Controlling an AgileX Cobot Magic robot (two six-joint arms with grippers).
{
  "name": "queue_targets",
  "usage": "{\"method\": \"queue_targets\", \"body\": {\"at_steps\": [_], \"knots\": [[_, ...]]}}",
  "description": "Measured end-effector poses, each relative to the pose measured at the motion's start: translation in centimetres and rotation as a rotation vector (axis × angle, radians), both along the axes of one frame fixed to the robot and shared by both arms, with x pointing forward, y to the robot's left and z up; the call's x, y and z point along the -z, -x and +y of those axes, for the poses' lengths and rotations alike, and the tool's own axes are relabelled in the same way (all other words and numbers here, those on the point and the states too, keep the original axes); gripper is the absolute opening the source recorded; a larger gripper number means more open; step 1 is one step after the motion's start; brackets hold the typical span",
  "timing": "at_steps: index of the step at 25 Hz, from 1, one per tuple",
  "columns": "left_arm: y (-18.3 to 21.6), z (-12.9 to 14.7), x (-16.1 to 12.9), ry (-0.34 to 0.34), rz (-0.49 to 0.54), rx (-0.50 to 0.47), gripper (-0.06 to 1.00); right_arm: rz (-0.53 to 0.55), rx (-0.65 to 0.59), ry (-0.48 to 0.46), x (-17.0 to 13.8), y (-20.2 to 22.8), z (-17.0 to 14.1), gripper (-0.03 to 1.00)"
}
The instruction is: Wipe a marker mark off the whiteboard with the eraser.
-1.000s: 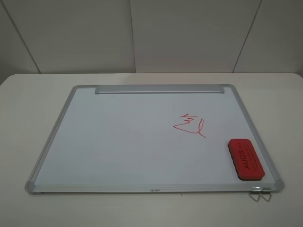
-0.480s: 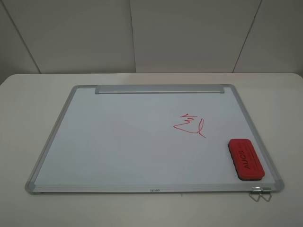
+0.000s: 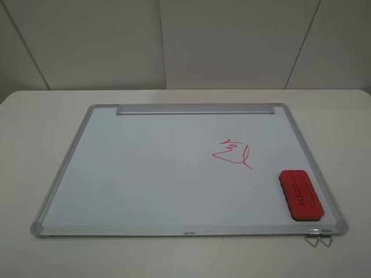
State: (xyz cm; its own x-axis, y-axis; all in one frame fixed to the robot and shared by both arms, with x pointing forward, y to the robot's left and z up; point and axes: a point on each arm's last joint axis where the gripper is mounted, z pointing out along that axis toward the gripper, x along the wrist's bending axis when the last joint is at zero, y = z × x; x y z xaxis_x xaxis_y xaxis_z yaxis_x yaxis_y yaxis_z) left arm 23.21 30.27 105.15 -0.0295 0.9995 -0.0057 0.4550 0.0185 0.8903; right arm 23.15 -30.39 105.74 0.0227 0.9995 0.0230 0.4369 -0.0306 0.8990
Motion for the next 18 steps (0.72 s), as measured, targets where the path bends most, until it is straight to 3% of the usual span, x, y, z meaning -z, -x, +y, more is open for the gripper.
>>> {"method": "queue_targets", "body": {"at_steps": [18], "knots": [[0.00, 0.00, 0.00, 0.000, 0.000, 0.000, 0.78, 0.000, 0.000, 0.000, 0.00, 0.00, 0.00, 0.75]]}}
